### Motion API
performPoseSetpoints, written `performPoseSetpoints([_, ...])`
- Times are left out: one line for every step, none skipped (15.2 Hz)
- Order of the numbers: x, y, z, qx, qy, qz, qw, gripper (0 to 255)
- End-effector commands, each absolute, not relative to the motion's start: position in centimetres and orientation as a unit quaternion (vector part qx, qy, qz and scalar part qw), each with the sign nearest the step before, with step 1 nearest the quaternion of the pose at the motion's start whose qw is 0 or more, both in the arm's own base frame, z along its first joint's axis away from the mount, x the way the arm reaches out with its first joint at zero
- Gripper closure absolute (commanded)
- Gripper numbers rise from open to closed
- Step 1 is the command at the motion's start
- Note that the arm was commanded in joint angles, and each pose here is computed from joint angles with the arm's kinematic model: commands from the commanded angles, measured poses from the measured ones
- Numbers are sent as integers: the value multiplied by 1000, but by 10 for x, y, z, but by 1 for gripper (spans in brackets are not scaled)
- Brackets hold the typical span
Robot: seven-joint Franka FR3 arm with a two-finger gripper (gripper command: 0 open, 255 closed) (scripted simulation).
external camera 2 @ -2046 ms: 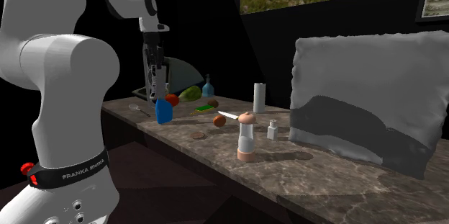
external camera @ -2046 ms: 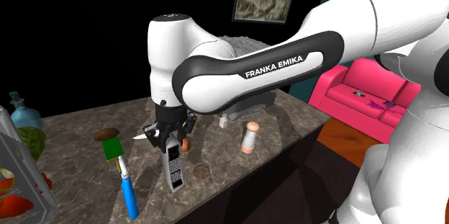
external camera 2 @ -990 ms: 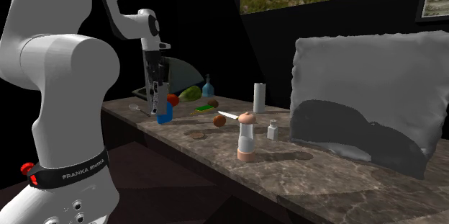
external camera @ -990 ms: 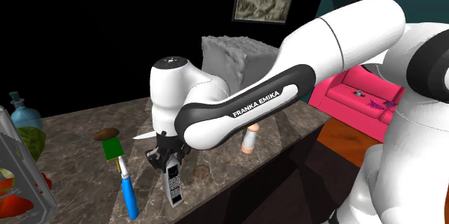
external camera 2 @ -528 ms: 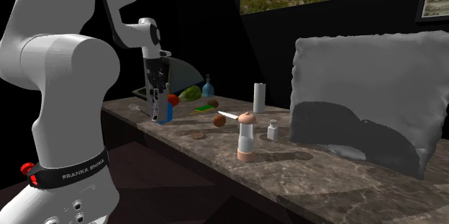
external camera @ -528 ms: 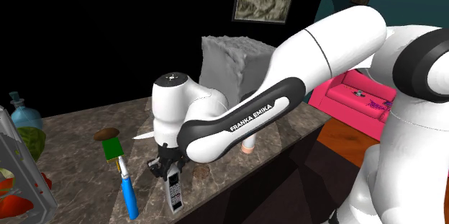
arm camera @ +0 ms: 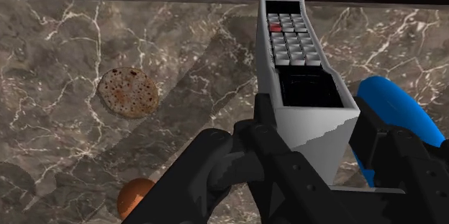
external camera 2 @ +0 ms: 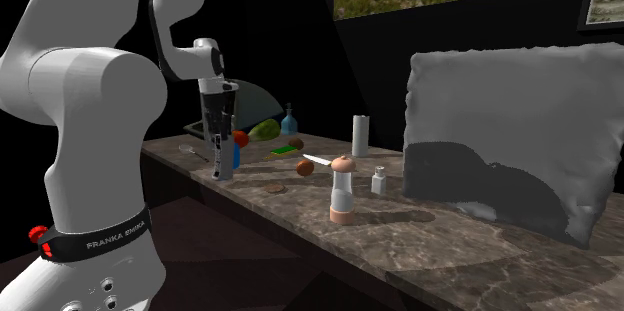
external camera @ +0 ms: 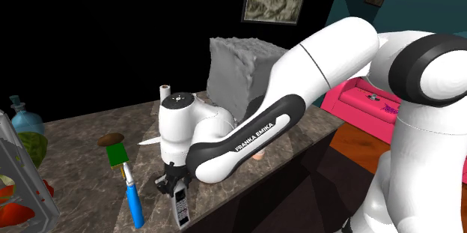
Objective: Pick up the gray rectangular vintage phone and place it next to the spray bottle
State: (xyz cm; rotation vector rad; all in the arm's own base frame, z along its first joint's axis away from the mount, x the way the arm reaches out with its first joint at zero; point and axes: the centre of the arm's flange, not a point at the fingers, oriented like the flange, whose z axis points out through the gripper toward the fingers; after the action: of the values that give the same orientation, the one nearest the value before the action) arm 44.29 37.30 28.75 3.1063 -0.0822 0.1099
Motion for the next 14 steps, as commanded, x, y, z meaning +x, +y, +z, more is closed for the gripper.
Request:
performPoseSetpoints([443,373,277,999,-26,36,16,255])
performPoseSetpoints([443,373,270,999,-26,36,16,255])
performPoseSetpoints([443,373,270,999,-26,36,16,255])
performPoseSetpoints([443,373,270,999,-26,36,16,255])
performPoseSetpoints([443,373,270,999,-26,36,16,255])
performPoseSetpoints([443,373,270,999,-26,36,16,255])
performPoseSetpoints([443,373,270,999,-26,36,16,255])
performPoseSetpoints([443,373,270,999,-26,36,16,255])
performPoseSetpoints([443,373,270,999,-26,36,16,255])
performPoseSetpoints([443,373,270,999,-26,36,16,255])
performPoseSetpoints([443,373,270,999,-26,36,16,0])
performPoseSetpoints([443,373,270,999,-26,36,16,0])
performPoseSetpoints([443,373,270,999,-26,36,16,0])
performPoseSetpoints([443,373,270,999,-26,36,16,0])
